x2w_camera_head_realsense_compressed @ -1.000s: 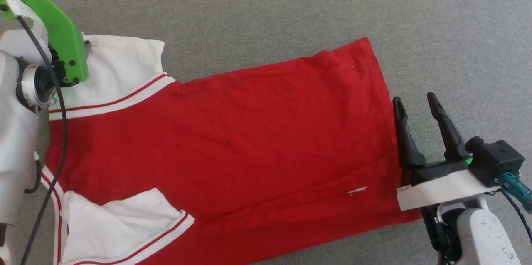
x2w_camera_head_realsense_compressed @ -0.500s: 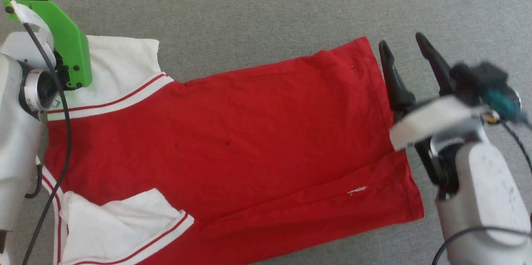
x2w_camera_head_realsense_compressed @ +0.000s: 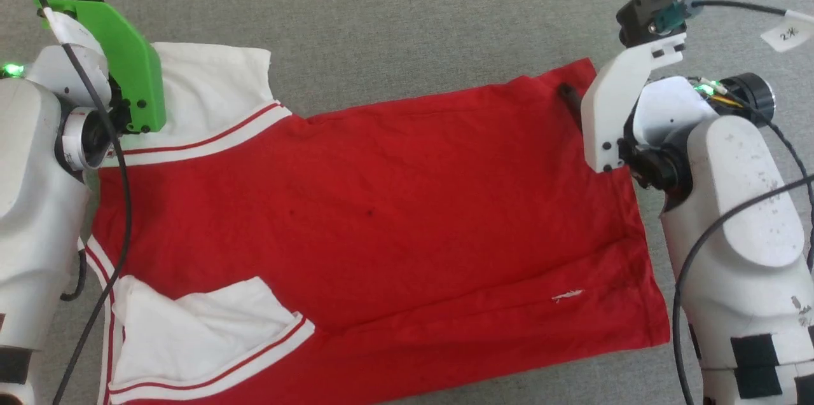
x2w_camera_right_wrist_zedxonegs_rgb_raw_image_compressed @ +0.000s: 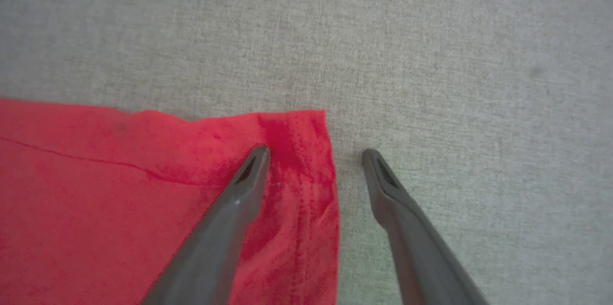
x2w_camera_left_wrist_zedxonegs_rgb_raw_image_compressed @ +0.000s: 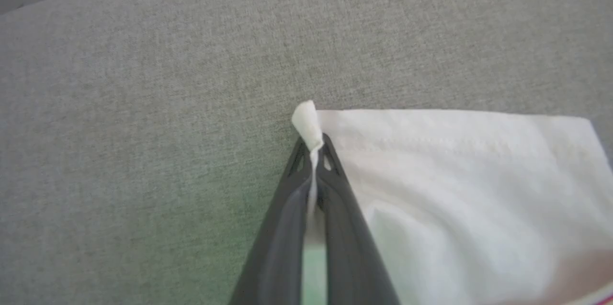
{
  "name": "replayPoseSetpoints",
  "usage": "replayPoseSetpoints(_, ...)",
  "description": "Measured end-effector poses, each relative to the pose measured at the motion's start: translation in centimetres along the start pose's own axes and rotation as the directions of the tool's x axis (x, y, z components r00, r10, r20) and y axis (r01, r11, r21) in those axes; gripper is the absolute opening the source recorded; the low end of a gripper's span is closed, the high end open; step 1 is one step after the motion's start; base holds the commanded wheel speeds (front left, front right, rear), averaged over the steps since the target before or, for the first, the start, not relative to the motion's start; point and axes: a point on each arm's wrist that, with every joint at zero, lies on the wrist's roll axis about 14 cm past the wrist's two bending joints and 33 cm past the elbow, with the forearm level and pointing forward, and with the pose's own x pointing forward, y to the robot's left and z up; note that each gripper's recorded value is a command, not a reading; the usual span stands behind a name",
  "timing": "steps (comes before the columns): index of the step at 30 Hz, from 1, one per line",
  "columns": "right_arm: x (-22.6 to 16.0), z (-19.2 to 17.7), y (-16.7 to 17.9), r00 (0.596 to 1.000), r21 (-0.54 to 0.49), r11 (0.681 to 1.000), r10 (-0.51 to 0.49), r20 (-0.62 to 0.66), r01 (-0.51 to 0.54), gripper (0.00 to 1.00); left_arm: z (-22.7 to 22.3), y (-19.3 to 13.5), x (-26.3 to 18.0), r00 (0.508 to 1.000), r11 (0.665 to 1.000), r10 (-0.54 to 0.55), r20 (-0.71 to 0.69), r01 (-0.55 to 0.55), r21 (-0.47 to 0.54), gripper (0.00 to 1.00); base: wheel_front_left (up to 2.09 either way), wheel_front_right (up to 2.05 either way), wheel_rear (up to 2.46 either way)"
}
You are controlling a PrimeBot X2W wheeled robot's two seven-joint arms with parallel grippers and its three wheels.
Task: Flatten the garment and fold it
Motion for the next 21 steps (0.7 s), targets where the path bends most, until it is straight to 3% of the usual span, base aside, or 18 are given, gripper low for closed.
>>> replayPoseSetpoints(1, 0.1, 0.0, 0.0, 1.0, -0.002, 1.0, -0.002, -0.019, 0.002, 0.49, 0.1, 0.0, 0.0, 1.0, 1.0, -0.002, 0.011, 0.002, -0.002, 0.0, 0.0, 0.0, 0.0)
replayPoseSetpoints(2, 0.2, 0.1, -0.1, 0.999, -0.001, 1.0, -0.004, -0.035, 0.004, 0.41, 0.2, -0.1, 0.0, 1.0, 1.0, -0.006, 0.024, 0.006, -0.001, 0.0, 0.0, 0.0, 0.0)
replayPoseSetpoints(3, 0.2, 0.1, -0.1, 0.999, 0.0, 1.0, -0.005, -0.047, 0.005, 0.27, 0.4, -0.1, 0.0, 0.999, 1.0, -0.007, 0.041, 0.007, -0.001, 0.0, 0.0, 0.0, 0.0)
replayPoseSetpoints(4, 0.3, 0.1, -0.2, 0.998, 0.0, 1.0, -0.009, -0.056, 0.009, 0.04, 0.7, -0.1, -0.1, 0.998, 1.0, -0.01, 0.064, 0.01, 0.001, 0.0, 0.0, 0.0, 0.0)
replayPoseSetpoints(8, 0.0, 0.7, -0.5, 1.0, 0.026, 1.0, -0.012, -0.019, 0.012, 0.0, 2.6, 0.0, -1.1, 0.978, 1.0, -0.019, 0.206, 0.019, 0.0, 0.0, 0.0, 0.0, 0.0)
replayPoseSetpoints(13, -1.5, 1.8, -0.3, 0.987, 0.07, 0.997, 0.002, 0.16, -0.013, 0.0, 4.7, -0.7, -3.8, 0.897, 0.999, -0.042, 0.44, 0.052, -0.01, 0.0, 0.0, 0.0, 0.0)
replayPoseSetpoints(21, -5.7, 2.2, 0.6, 0.912, 0.119, 0.991, 0.01, 0.409, -0.064, 0.0, 2.8, -2.0, -10.0, 0.766, 0.991, -0.039, 0.642, 0.113, -0.075, 0.0, 0.0, 0.0, 0.0)
